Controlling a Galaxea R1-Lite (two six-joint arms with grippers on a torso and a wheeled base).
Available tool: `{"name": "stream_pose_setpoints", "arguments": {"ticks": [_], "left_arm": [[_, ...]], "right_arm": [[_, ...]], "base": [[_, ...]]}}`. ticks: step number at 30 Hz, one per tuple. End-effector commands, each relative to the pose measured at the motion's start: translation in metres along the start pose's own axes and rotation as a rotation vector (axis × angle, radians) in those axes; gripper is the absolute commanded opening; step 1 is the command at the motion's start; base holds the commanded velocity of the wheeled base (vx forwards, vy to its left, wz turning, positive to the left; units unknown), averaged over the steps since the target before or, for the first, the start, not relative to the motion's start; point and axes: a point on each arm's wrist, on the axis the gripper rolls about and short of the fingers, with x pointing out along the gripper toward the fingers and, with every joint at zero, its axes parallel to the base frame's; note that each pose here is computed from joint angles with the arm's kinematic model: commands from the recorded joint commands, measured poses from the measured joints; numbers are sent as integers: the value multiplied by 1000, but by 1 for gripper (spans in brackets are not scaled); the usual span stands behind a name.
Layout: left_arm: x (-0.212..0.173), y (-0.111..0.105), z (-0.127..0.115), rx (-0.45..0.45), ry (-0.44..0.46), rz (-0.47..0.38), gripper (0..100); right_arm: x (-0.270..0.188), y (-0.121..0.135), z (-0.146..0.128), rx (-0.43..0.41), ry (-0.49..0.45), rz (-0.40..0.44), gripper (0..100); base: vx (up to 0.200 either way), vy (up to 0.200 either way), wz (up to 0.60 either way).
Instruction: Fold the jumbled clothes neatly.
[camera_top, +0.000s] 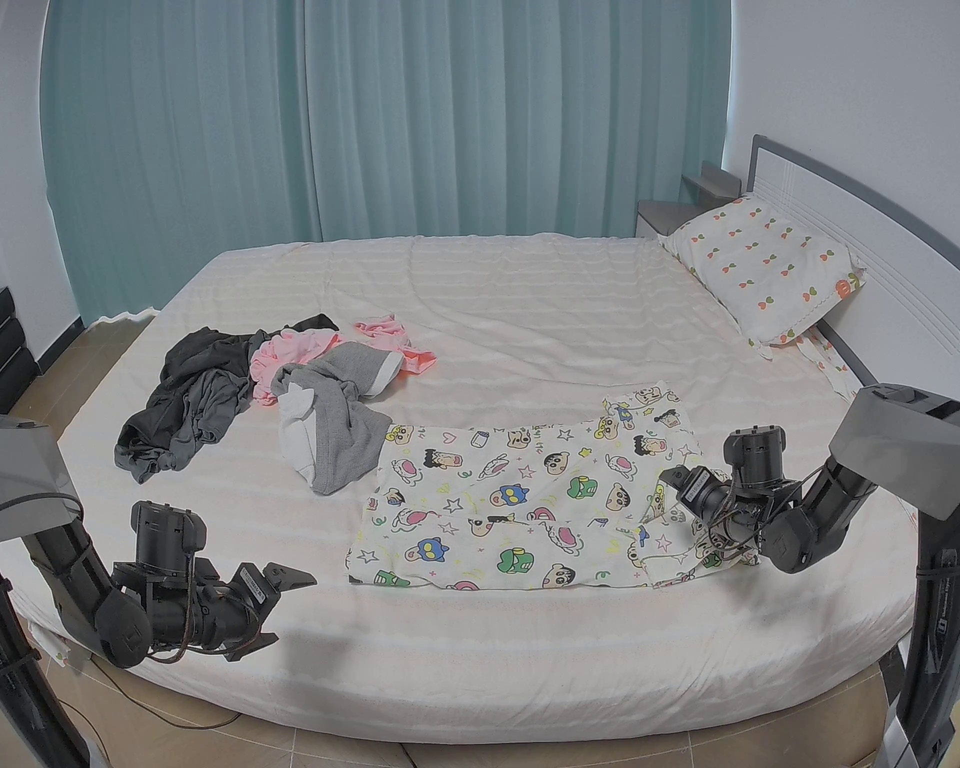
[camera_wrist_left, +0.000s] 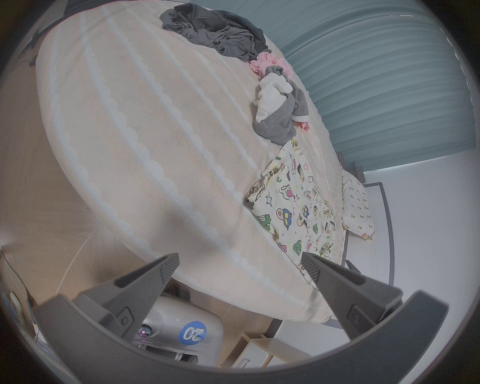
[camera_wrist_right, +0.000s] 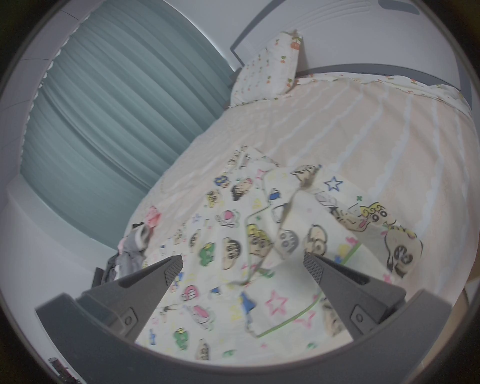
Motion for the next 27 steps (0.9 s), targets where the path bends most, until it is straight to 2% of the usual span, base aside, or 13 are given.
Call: {"name": "stream_pose_setpoints", "arguments": {"ticks": [1, 7, 13, 18, 22, 27], "left_arm": [[0, 0, 0, -1, 1, 1, 100], [1, 1, 0, -1, 2, 4, 100], [1, 1, 0, -1, -2, 7, 100], [1, 0, 0, 1, 0, 0, 100], [1, -2, 2, 8, -16, -35, 100], [-1, 0, -1, 12, -25, -50, 100]], "right_arm": [[17, -28, -9, -5, 34, -76, 100], [6, -41, -15, -7, 23, -80, 100], [1, -41, -17, -1, -6, -60, 100], [-32, -18, 3, 15, -84, 50, 100], [-68, 8, 5, 42, -93, 142, 100], [-93, 18, -2, 32, -61, 194, 100]], "base": [[0, 0, 0], [0, 0, 0], [0, 0, 0], [0, 0, 0], [0, 0, 0], [0, 0, 0]]}}
